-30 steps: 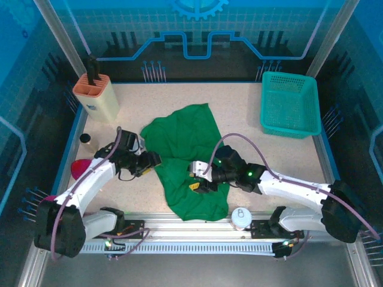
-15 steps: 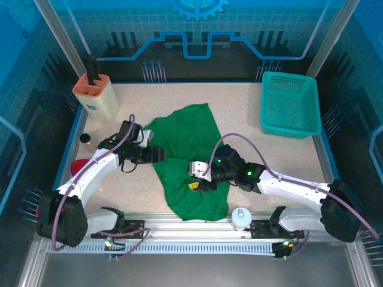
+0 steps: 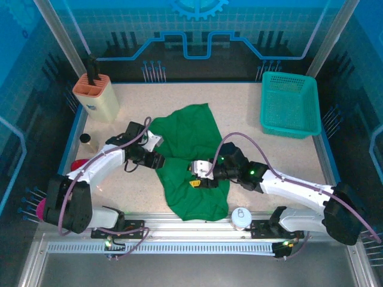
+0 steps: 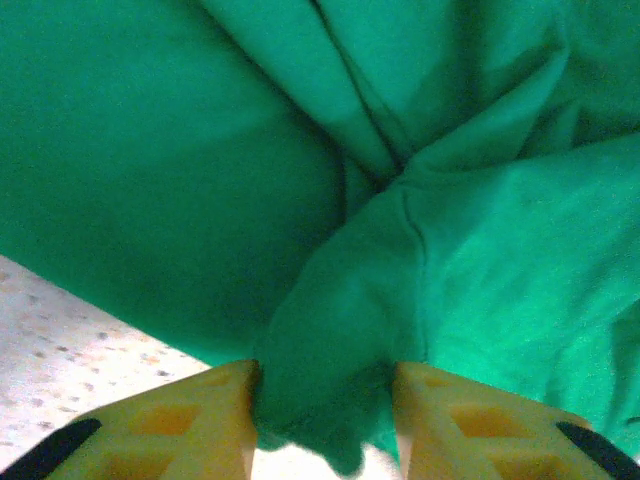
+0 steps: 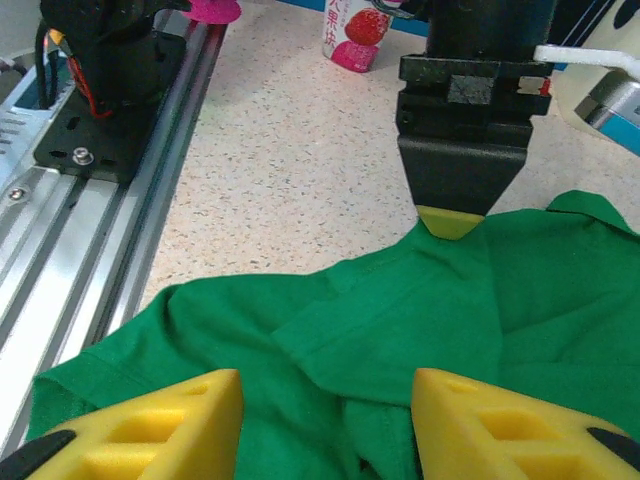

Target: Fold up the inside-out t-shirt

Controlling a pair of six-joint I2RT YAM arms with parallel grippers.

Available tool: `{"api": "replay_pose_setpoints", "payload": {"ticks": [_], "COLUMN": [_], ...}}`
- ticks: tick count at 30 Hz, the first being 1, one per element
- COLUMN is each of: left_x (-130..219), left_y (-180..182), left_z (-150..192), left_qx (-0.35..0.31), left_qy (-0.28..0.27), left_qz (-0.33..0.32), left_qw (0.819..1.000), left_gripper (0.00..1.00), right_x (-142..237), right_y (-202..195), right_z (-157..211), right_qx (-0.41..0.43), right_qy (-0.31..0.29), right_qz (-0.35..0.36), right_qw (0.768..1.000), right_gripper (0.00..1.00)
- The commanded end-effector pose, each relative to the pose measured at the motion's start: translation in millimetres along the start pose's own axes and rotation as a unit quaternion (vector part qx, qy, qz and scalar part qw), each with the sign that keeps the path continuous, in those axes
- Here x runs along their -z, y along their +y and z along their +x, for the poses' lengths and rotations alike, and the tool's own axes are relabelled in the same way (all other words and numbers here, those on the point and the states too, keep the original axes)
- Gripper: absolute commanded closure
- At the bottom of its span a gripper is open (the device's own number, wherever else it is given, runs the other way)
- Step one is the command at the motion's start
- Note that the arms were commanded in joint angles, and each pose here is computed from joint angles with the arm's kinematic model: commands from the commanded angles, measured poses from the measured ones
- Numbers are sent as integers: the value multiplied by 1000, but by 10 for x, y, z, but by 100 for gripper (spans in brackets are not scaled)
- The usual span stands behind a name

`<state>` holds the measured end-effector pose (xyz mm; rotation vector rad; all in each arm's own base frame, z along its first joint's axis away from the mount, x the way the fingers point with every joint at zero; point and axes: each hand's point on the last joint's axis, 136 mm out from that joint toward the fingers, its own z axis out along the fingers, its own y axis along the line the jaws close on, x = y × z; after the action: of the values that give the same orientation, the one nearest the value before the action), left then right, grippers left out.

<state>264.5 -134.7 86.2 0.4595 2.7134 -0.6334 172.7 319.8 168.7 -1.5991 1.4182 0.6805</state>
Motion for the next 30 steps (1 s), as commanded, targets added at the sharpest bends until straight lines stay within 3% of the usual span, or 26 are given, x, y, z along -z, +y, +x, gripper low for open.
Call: {"api": "replay_pose_setpoints", "payload": {"ticks": [1,4,7,9,11,15,18,23,28,30], "left_x": [91,208,338,418,441,458,432,339,277,264], "left_y": [-293,-426,-641,-783,-781,-814,-854,-908,-907,-903], "left_z": [3,-2,-31,-57,-19,121,210,323,422,434], "left_qx": [3,30,67,99,125,150,180,191,199,202], "left_qy": [-24,-43,-77,-114,-139,-139,-113,-64,-28,-22], "left_qz": [71,99,159,211,215,220,224,222,211,209], "left_qw": [997,994,982,966,959,954,951,954,957,957], "left_gripper": [74,82,85,100,100,100,100,100,100,100], "right_x": [39,69,90,-4,-171,-647,-955,-1398,-1543,-1536], "right_y": [-281,-1011,-1676,-1982,-2180,-2441,-2580,-2685,-2606,-2590], "right_z": [-136,-50,82,230,368,648,831,1039,1400,1502], "right_qx": [-3,-108,-261,-364,-436,-509,-512,-498,-496,-493], "right_qy": [-18,9,16,35,60,105,133,182,255,269], "right_qz": [42,186,297,338,357,368,386,384,403,415], "right_qw": [999,977,918,867,824,771,756,756,726,716], "right_gripper": [48,42,40,42,43,46,50,53,53,62]}}
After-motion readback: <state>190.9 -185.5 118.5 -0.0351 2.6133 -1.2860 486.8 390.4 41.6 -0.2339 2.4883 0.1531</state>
